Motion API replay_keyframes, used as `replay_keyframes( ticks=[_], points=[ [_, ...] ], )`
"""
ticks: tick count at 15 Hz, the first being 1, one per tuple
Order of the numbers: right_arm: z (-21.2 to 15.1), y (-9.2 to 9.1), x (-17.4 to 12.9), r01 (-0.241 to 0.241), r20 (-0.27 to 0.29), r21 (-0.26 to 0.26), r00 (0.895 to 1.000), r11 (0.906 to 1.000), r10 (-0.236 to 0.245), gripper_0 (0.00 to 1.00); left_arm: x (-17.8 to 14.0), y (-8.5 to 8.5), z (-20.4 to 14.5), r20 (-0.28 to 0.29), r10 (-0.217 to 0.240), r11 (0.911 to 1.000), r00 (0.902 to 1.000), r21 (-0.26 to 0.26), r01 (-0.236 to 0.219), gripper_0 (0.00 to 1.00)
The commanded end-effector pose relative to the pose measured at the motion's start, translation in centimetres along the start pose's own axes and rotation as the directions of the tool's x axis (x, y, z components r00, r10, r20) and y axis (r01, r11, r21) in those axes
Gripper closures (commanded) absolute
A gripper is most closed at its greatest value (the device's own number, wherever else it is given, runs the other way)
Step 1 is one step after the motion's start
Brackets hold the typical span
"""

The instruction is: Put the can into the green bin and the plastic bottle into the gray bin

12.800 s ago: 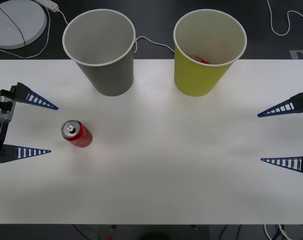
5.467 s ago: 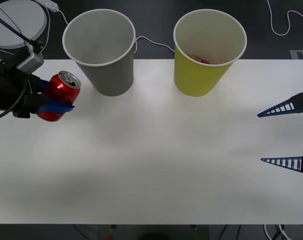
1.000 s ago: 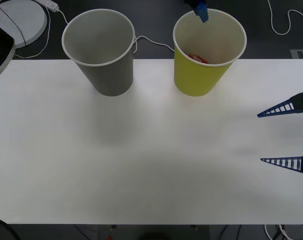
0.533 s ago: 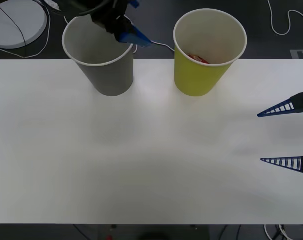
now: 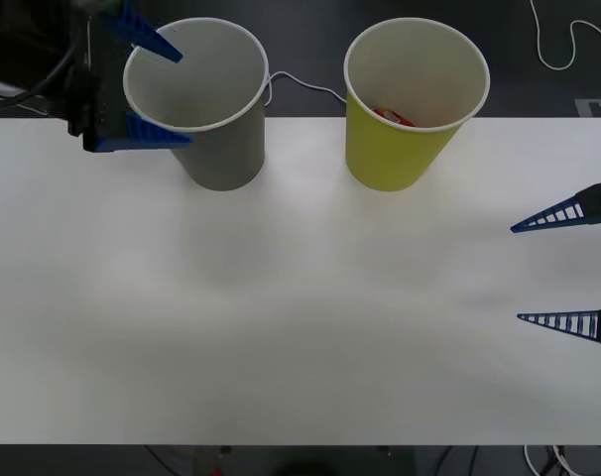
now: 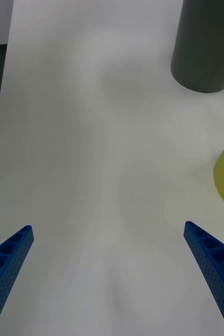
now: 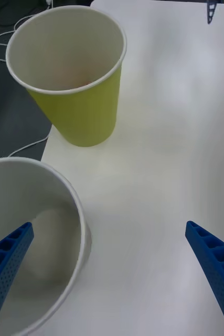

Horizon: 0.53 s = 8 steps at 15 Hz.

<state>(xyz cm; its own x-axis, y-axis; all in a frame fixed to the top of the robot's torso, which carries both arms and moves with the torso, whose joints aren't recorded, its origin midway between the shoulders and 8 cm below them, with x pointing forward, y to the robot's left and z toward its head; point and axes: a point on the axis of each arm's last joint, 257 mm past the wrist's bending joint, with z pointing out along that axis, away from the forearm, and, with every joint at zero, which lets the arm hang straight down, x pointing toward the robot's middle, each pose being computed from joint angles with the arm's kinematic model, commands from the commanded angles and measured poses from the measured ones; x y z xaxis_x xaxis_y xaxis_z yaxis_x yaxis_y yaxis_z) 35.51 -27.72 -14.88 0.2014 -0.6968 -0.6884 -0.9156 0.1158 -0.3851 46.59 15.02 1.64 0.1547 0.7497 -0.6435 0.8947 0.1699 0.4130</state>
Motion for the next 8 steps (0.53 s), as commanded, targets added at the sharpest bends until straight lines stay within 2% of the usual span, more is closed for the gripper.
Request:
replay_keyframes(
  ticks=[1, 5, 8],
  points=[
    [0.0, 0.0, 0.0, 0.000, 0.000, 0.000, 1.000, 1.0000, 0.000, 0.00, 5.0, -1.1, -2.1, 0.007, 0.016, 0.9999, 0.9998, 0.003, -0.016, 0.00],
    [0.0, 0.0, 0.0, 0.000, 0.000, 0.000, 1.000, 1.0000, 0.000, 0.00, 10.4, -3.7, -3.8, 0.027, 0.023, 0.9996, 0.9994, 0.012, -0.024, 0.00],
    [0.0, 0.0, 0.0, 0.000, 0.000, 0.000, 1.000, 1.0000, 0.000, 0.00, 13.9, -5.8, -4.3, 0.032, 0.059, 0.9981, 0.9977, 0.015, -0.060, 0.00]
  ],
)
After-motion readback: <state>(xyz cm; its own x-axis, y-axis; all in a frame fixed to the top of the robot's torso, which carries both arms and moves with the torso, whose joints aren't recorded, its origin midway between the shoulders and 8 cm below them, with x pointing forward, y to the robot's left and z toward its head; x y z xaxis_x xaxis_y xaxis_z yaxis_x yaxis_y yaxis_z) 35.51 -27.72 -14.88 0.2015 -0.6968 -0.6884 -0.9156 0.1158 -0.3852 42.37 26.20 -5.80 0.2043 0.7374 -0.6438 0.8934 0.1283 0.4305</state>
